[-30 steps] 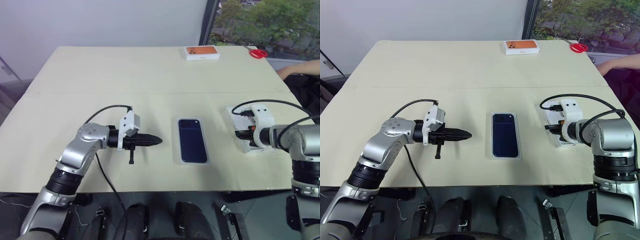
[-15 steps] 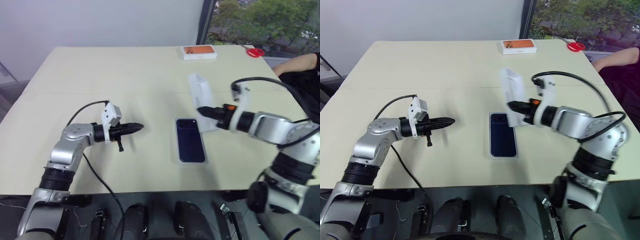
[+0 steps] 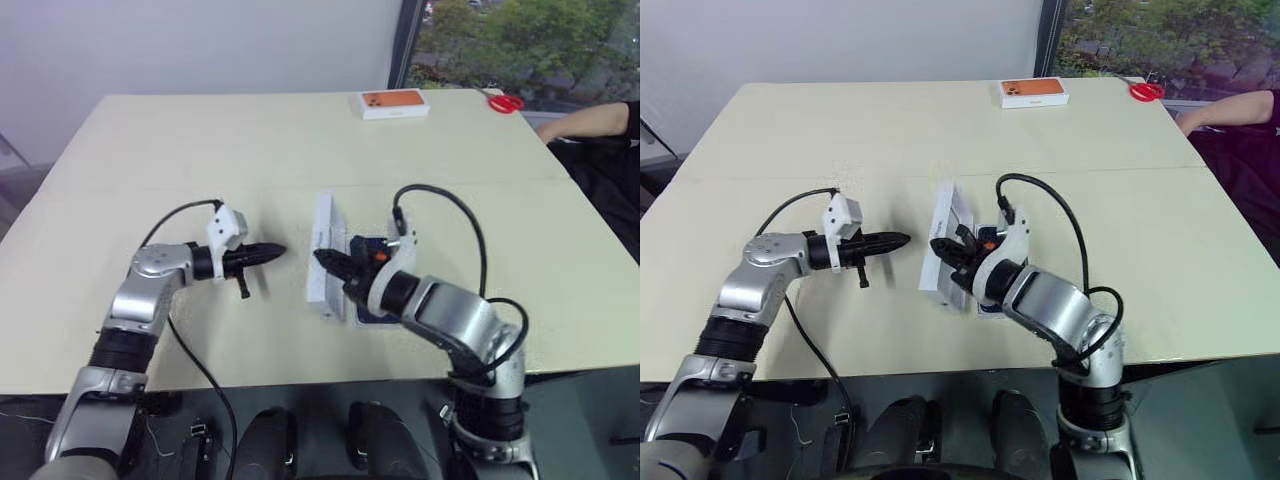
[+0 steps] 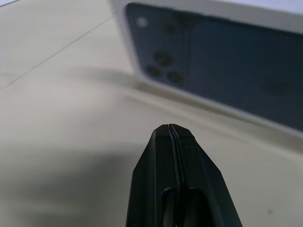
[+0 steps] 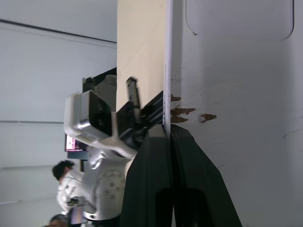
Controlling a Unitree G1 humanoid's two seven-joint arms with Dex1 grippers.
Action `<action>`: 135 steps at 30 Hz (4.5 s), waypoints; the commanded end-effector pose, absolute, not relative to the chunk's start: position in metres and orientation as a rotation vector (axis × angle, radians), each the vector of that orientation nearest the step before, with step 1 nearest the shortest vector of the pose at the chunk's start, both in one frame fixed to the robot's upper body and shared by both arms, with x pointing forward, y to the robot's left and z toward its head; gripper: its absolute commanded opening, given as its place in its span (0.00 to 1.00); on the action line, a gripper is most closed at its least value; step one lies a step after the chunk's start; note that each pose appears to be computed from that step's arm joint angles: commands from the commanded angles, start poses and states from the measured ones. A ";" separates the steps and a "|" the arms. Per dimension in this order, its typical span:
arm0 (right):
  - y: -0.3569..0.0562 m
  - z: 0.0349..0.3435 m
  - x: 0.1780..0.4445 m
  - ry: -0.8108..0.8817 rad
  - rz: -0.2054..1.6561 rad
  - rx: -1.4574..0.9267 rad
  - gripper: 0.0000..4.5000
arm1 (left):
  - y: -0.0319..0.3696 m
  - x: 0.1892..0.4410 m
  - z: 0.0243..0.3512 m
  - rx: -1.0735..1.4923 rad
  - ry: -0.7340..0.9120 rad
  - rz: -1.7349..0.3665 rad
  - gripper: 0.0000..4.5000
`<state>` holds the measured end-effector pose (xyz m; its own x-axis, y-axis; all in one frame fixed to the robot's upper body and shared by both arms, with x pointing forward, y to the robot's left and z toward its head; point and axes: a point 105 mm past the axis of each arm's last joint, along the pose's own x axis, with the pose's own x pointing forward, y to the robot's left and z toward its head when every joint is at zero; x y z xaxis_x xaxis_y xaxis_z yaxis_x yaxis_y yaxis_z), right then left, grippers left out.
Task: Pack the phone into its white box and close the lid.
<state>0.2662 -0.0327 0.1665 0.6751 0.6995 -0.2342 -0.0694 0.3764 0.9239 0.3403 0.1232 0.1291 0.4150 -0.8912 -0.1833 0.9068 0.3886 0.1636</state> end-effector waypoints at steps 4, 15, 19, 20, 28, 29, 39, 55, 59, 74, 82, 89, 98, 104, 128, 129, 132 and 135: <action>-0.049 0.153 0.267 0.713 0.452 1.131 0.42 | 0.103 0.336 0.136 0.298 0.024 -1.199 0.00; -0.102 0.191 0.290 0.487 0.540 0.779 1.00 | 0.065 0.322 0.141 0.244 -0.008 -1.321 0.00; -0.135 0.201 0.299 0.467 0.483 0.610 1.00 | 0.044 0.314 0.144 0.216 -0.028 -1.370 0.00; -0.142 0.202 0.300 0.471 0.468 0.576 1.00 | 0.040 0.313 0.144 0.214 -0.029 -1.377 0.00; -0.176 0.191 0.305 0.478 0.378 0.271 1.00 | 0.032 0.323 0.151 0.137 -0.007 -1.320 0.00; -0.178 0.189 0.305 0.483 0.379 0.233 1.00 | 0.037 0.327 0.154 0.121 -0.002 -1.295 0.00; -0.191 0.180 0.301 0.480 0.388 -0.051 0.81 | 0.105 0.334 0.152 0.232 0.129 -1.145 0.00; -0.166 0.155 0.298 0.494 0.514 -0.333 0.01 | 0.083 0.304 0.102 0.426 0.327 -1.272 0.00; -0.155 0.147 0.299 0.498 0.544 -0.356 0.01 | 0.073 0.307 0.095 0.438 0.332 -1.251 0.00; -0.147 0.146 0.295 0.502 0.583 -0.339 0.01 | 0.042 0.324 0.115 0.282 0.199 -1.135 0.00; -0.150 0.146 0.293 0.503 0.568 -0.330 0.01 | 0.029 0.327 0.118 0.255 0.161 -1.120 0.00; -0.155 0.145 0.295 0.507 0.542 -0.322 0.01 | 0.018 0.327 0.125 0.199 0.142 -1.120 0.00; -0.160 0.144 0.297 0.511 0.520 -0.318 0.01 | 0.011 0.321 0.129 0.191 0.127 -1.148 0.00; -0.159 0.143 0.297 0.513 0.522 -0.317 0.01 | 0.010 0.324 0.129 0.196 0.128 -1.137 0.00; -0.160 0.142 0.300 0.512 0.500 -0.304 0.01 | 0.002 0.323 0.129 0.171 0.132 -1.155 0.00; -0.160 0.142 0.300 0.511 0.498 -0.304 0.01 | 0.003 0.322 0.128 0.172 0.134 -1.163 0.00; -0.161 0.143 0.300 0.509 0.497 -0.305 0.01 | 0.005 0.319 0.127 0.178 0.141 -1.170 0.00; -0.162 0.143 0.300 0.510 0.495 -0.306 0.01 | 0.006 0.317 0.126 0.183 0.149 -1.177 0.00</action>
<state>0.3011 -0.1702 0.1326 0.7527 0.3290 -0.5703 -0.4933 0.8555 -0.1575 0.3276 0.0187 0.1124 0.4342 -0.8642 -0.2543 0.8979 0.4378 0.0453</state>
